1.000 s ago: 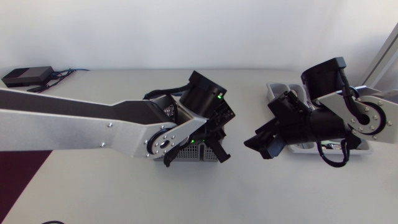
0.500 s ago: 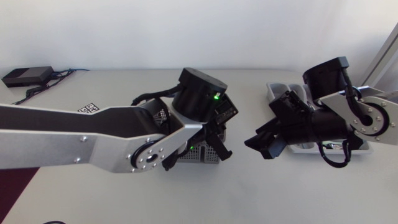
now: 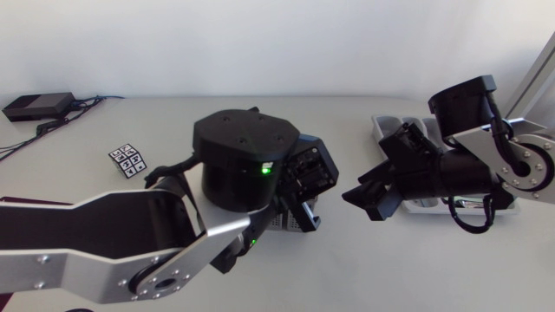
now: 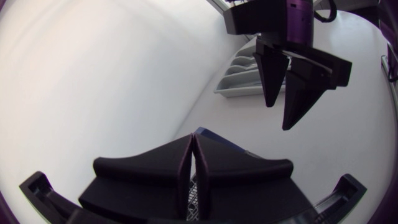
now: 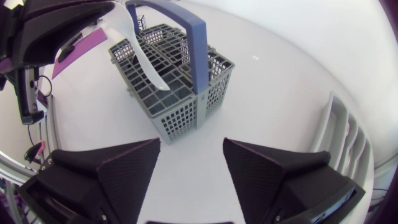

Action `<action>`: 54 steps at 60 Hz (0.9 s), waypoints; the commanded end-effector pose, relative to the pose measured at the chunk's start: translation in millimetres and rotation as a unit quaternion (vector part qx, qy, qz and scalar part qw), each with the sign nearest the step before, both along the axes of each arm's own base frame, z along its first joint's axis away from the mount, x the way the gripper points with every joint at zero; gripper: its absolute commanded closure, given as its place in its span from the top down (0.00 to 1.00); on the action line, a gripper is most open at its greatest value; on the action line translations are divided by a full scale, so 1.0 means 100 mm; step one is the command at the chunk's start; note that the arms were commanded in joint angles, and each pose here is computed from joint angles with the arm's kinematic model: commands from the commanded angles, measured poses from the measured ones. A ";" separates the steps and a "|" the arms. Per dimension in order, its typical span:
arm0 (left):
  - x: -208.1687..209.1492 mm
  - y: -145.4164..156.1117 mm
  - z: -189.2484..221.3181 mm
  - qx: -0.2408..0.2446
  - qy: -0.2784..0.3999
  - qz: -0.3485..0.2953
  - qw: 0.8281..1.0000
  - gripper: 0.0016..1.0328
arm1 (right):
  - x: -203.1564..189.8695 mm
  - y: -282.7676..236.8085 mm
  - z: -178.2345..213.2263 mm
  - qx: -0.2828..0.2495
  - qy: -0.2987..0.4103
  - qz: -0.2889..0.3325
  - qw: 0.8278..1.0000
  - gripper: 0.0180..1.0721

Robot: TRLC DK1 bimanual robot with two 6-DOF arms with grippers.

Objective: Transfer all utensils from the basket to the drawer tray.

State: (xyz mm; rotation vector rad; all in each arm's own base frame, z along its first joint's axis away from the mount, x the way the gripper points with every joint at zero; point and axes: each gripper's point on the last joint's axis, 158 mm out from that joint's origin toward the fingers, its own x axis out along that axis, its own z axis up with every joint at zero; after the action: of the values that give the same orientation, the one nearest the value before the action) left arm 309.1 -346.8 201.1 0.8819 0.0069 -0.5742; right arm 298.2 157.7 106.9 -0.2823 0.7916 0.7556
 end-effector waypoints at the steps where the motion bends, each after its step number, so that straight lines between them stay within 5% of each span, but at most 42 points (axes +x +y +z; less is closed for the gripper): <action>1: -0.02 0.09 0.16 -0.007 -0.020 0.007 1.000 0.03 | -0.08 0.02 0.01 0.006 -0.004 0.007 1.000 0.71; 20: 0.00 0.20 0.53 -0.064 -0.008 0.020 0.998 0.03 | -0.20 0.23 0.53 0.043 -0.063 0.037 0.996 0.71; 54: 0.10 0.14 0.36 -0.155 0.238 -0.013 0.959 0.03 | -0.10 0.85 0.75 0.060 -0.089 0.081 0.991 0.71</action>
State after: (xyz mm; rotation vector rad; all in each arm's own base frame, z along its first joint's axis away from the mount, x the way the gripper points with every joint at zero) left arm 313.3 -328.3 232.9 0.4884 0.3040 -0.7735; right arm 279.0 234.8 175.4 -0.3190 0.5647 0.9243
